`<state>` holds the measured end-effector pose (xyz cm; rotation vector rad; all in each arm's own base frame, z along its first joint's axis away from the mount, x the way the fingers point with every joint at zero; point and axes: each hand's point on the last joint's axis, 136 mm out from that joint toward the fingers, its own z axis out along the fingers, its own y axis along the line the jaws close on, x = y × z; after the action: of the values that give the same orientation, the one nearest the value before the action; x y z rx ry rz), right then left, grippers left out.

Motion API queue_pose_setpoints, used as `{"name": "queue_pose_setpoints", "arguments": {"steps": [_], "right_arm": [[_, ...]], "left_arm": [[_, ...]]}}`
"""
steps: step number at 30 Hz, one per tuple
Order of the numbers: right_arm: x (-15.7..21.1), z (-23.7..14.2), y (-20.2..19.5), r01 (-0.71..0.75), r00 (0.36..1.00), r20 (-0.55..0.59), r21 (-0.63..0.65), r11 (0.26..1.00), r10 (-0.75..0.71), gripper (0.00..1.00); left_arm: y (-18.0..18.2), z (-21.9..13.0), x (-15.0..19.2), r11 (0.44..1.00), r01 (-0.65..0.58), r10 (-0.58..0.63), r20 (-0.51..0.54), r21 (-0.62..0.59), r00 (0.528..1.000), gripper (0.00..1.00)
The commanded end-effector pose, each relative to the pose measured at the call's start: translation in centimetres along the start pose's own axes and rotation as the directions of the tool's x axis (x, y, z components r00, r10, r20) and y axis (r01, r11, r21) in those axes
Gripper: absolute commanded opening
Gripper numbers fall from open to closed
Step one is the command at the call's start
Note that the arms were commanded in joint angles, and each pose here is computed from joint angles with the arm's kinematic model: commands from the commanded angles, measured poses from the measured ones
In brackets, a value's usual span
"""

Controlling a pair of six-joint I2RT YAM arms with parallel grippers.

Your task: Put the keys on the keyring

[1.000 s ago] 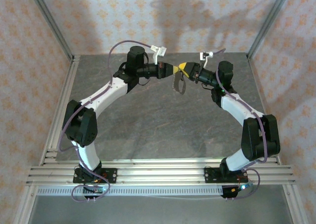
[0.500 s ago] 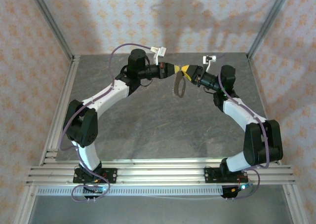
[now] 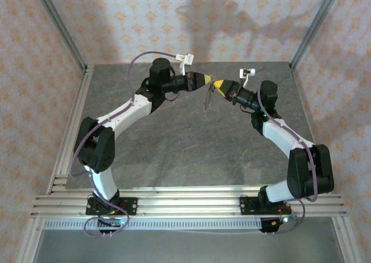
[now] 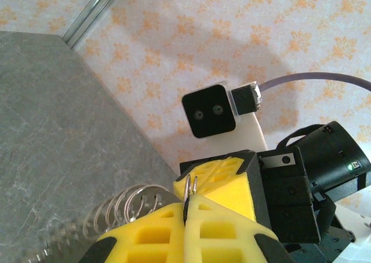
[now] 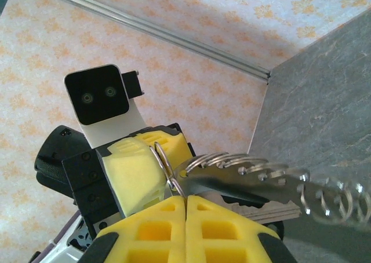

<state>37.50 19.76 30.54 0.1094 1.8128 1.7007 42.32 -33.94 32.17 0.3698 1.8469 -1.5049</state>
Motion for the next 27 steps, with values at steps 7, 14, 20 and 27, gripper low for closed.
{"name": "queue_pose_setpoints", "arguments": {"steps": [7,14,20,27], "right_arm": [[1.7,1.0,1.9,0.045,0.998,-0.03,-0.046,0.998,-0.047,0.0],[2.4,2.0,1.6,0.034,0.998,-0.056,-0.042,0.999,-0.036,0.0],[2.6,1.6,0.4,0.042,0.997,-0.062,0.036,0.998,-0.039,0.05],[0.3,-2.0,-0.3,0.046,0.998,0.042,0.113,0.993,-0.051,0.32]], "left_arm": [[-3.6,-1.6,-3.0,0.996,-0.059,0.051,0.122,0.063,0.991,0.0],[-3.7,-1.4,-2.7,0.997,-0.054,0.045,0.125,0.063,0.991,0.0],[-3.3,-1.7,-3.1,0.998,-0.038,0.03,0.158,0.043,0.987,0.0],[-3.3,-1.9,-3.7,0.999,-0.007,-0.004,0.21,0.052,0.978,0.0]]}}
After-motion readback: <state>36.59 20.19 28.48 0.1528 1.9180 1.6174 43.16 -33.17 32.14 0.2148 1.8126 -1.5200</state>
